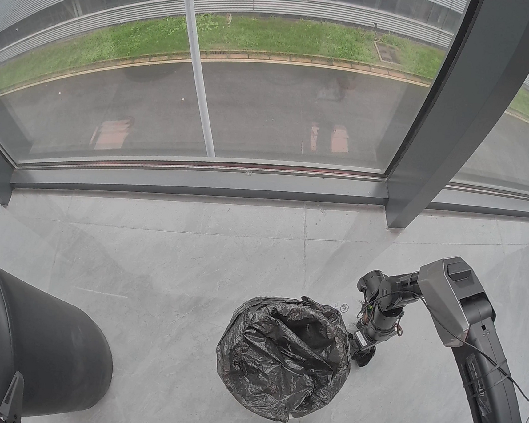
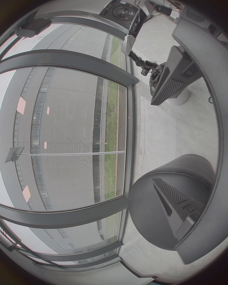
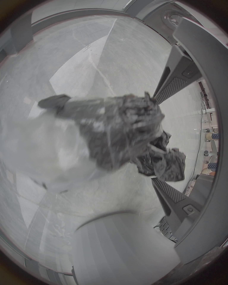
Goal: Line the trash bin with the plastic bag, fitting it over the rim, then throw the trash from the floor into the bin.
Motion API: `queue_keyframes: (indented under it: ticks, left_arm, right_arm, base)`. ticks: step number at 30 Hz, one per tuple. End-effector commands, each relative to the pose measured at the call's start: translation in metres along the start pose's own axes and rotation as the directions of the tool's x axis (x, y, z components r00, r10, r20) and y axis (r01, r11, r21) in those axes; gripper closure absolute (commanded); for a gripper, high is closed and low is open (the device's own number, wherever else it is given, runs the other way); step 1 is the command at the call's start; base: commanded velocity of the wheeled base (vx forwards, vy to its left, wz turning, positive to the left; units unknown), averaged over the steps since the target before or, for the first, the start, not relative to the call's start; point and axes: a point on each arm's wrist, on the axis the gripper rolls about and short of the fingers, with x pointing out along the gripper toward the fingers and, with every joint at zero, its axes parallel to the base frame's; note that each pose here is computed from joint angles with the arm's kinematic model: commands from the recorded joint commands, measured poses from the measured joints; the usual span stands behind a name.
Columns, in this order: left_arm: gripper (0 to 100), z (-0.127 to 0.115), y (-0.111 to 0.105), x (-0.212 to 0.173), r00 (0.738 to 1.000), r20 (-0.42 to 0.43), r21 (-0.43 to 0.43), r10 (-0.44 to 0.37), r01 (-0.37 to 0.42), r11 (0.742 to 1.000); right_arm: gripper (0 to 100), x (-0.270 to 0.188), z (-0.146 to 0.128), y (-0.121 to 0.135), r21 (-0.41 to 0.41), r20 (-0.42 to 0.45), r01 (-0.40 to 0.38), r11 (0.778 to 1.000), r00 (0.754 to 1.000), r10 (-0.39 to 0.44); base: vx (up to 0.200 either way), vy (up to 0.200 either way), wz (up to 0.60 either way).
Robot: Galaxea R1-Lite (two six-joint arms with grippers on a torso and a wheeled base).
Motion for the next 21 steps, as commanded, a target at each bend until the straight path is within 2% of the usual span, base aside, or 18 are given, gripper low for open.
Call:
queue_keyframes:
  ticks: [1, 10, 16, 21]
  left_arm:
    - [0, 0.000, 0.000, -0.001, 1.000, 0.016, -0.002, -0.001, 0.001, 1.000]
    - [0, 0.000, 0.000, -0.001, 1.000, 0.016, -0.003, -0.002, 0.002, 1.000]
    - [0, 0.000, 0.000, -0.001, 1.000, 0.018, -0.007, -0.001, 0.001, 1.000]
    - [0, 0.000, 0.000, -0.001, 1.000, 0.018, -0.007, 0.001, -0.001, 1.000]
  right_arm:
    - [0, 0.006, -0.003, -0.003, 0.010, -0.011, 0.000, 1.000, 1.000, 0.000]
    - [0, 0.019, -0.005, 0.003, 0.042, -0.016, -0.001, 0.999, 1.000, 0.001]
    - [0, 0.052, -0.021, 0.012, 0.050, -0.090, -0.006, 0.999, 0.996, 0.011]
    - [0, 0.090, -0.049, 0.021, 0.026, -0.221, -0.023, 0.999, 0.975, 0.028]
  base:
    - [0.000, 0.000, 0.00]
    - [0.000, 0.000, 0.00]
    - [0.000, 0.000, 0.00]
    - [0.000, 0.000, 0.00]
